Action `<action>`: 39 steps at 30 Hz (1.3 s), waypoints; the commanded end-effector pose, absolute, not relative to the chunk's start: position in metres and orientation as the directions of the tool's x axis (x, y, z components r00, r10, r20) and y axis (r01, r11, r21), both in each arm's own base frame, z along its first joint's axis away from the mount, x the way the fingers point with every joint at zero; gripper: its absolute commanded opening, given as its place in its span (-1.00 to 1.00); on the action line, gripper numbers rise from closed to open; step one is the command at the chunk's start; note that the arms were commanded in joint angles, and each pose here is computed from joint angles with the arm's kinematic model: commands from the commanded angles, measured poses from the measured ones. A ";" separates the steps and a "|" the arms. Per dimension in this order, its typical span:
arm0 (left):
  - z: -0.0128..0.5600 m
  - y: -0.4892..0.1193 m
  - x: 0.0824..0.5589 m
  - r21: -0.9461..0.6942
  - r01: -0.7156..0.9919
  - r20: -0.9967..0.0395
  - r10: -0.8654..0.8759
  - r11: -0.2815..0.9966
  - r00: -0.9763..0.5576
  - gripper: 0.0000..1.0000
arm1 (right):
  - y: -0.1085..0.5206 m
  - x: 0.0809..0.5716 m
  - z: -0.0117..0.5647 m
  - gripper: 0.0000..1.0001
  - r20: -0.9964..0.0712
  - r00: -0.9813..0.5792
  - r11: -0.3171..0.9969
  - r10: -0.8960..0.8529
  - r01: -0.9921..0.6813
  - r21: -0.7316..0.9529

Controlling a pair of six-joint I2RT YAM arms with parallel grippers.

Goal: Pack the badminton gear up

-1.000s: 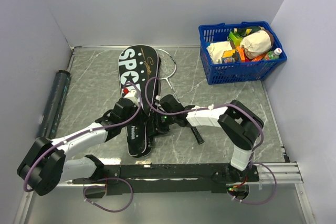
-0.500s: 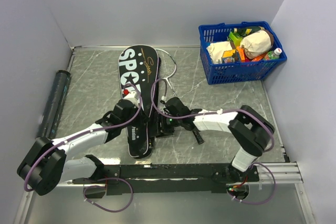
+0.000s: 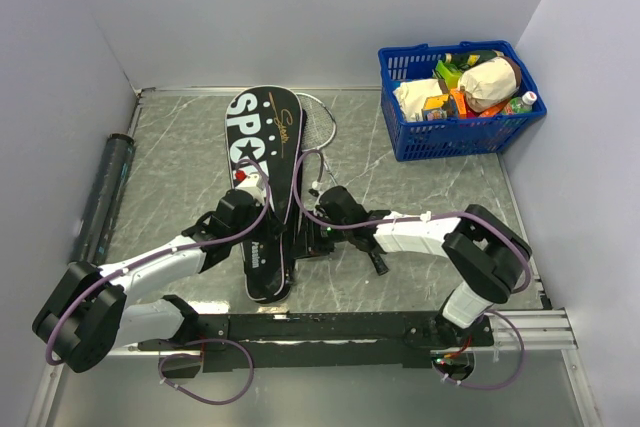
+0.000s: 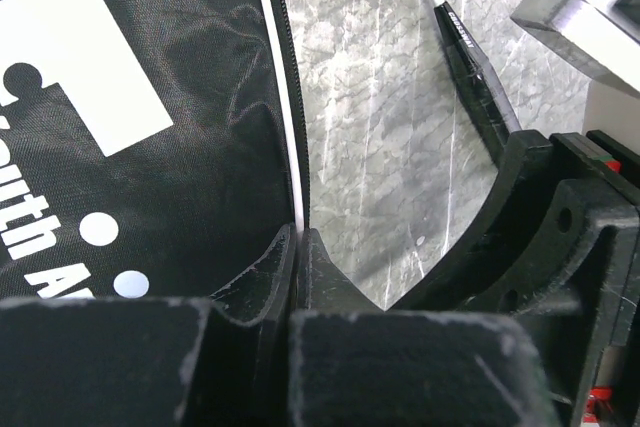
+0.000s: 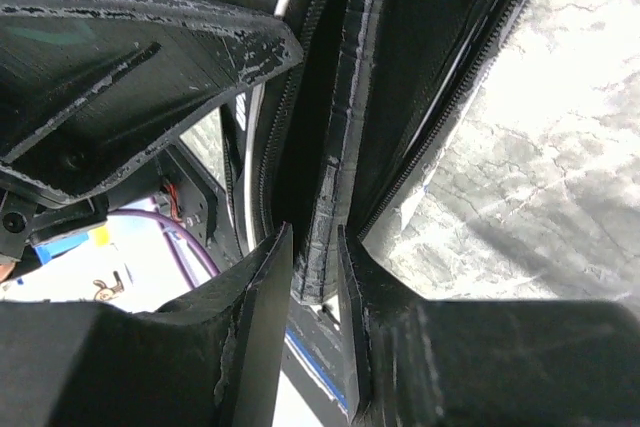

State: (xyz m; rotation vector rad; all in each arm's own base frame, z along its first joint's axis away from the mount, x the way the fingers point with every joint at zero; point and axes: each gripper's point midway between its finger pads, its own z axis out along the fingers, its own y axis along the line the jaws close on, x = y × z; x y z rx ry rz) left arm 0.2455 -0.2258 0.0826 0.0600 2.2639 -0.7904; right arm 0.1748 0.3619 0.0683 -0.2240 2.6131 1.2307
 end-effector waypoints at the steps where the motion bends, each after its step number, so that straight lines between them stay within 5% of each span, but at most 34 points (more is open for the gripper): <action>1: 0.101 -0.238 0.245 -0.556 0.323 -0.674 -0.188 0.766 -0.714 -0.98 | 0.370 0.181 0.072 -0.39 -0.308 -0.951 0.596 -0.024 -0.261 0.759; 22: 0.107 -0.241 0.244 -0.568 0.338 -0.677 -0.192 0.750 -0.711 -0.98 | 0.383 0.171 0.051 -0.51 -0.264 -0.963 0.547 -0.048 -0.247 0.800; 39: 0.114 -0.258 0.229 -0.609 0.423 -0.659 -0.131 0.670 -0.741 -0.98 | 0.436 0.131 0.107 -0.49 -0.254 -0.959 0.013 -0.128 -0.257 0.966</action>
